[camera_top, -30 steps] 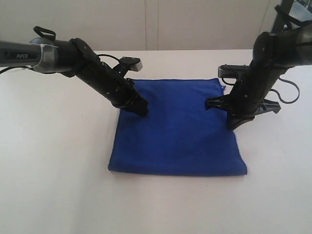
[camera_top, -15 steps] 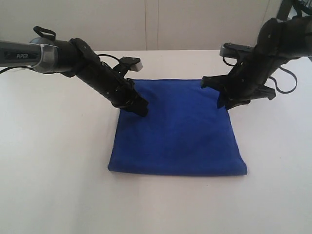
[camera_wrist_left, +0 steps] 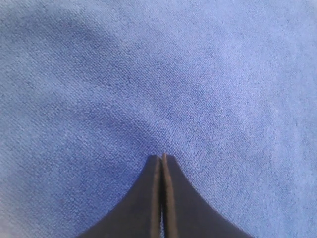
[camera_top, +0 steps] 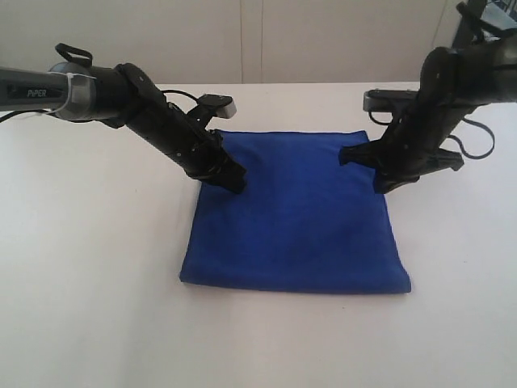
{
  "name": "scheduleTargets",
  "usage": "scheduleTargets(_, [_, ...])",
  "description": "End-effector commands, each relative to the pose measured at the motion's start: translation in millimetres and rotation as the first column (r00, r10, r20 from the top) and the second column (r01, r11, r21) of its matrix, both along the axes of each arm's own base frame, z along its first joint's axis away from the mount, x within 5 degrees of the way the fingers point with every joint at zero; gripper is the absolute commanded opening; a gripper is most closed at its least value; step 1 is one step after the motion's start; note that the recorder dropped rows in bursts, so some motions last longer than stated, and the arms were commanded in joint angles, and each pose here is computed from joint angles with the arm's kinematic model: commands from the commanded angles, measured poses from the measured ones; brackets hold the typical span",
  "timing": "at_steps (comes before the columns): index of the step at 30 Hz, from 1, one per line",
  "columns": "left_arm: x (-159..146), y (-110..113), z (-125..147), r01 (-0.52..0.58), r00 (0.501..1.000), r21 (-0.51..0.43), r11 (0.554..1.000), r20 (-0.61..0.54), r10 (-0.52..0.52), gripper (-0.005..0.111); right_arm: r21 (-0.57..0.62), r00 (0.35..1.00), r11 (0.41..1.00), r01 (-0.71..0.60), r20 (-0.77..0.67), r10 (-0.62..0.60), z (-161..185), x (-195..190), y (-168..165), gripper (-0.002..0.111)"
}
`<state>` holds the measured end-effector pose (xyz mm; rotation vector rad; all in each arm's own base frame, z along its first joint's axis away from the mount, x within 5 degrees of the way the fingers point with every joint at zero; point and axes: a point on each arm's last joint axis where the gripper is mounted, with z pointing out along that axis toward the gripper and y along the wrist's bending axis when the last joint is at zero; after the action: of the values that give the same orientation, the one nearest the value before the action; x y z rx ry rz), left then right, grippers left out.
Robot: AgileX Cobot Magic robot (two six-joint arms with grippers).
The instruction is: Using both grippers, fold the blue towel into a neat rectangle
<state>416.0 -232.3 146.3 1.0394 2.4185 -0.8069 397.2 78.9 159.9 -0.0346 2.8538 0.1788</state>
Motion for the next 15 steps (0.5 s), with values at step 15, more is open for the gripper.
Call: scheduleTargets(15, [-2, -3, 3, 0.006, 1.0, -0.012, 1.0, -0.007, -0.006, 0.0, 0.007, 0.998, 1.0, -0.03, -0.052, 0.03, 35, -48, -7, 0.004])
